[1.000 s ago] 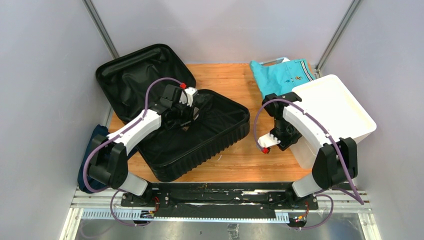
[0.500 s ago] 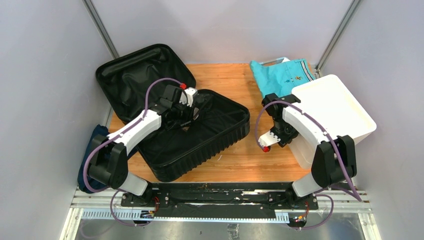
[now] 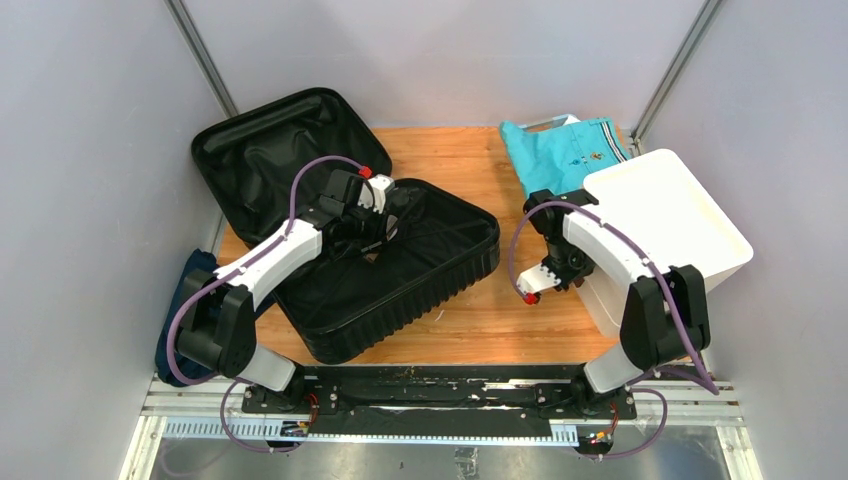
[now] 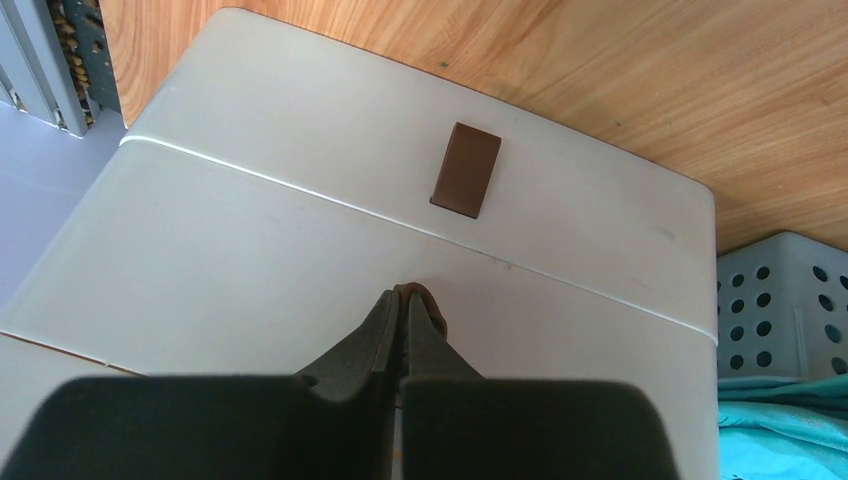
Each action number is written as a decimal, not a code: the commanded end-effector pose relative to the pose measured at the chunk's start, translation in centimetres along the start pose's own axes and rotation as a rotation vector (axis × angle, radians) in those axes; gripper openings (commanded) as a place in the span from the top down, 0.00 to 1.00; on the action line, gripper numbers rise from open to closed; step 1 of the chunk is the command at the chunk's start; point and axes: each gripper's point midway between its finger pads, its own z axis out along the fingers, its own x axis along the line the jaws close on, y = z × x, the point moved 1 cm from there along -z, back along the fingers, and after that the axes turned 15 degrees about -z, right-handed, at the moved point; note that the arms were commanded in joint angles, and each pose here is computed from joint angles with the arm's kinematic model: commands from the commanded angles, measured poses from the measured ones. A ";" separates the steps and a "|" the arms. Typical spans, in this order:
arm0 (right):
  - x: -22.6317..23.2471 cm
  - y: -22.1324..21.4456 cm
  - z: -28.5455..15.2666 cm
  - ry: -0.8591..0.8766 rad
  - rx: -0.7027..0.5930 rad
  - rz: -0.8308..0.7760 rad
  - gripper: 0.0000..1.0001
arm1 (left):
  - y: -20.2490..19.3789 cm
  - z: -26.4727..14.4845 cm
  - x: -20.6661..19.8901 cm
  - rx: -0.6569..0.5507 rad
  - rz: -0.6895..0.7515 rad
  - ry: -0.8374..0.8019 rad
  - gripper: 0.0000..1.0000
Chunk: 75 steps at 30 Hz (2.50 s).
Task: Open, take out, and arrange the luggage
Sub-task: Open the drawer in the storage box, then place the personal item in the drawer.
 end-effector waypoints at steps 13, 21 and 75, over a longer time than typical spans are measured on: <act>-3.6 5.5 -3.6 -0.118 -0.098 0.046 1.00 | 1.5 -1.1 -0.4 -0.049 0.014 -0.011 1.00; -3.8 9.4 -5.2 -0.162 -0.235 0.019 1.00 | 2.0 -1.4 -0.6 -0.057 0.017 -0.016 1.00; -13.0 9.8 -30.8 -0.959 -1.223 0.406 0.41 | 10.0 -6.6 -0.7 -0.440 -0.441 -0.143 1.00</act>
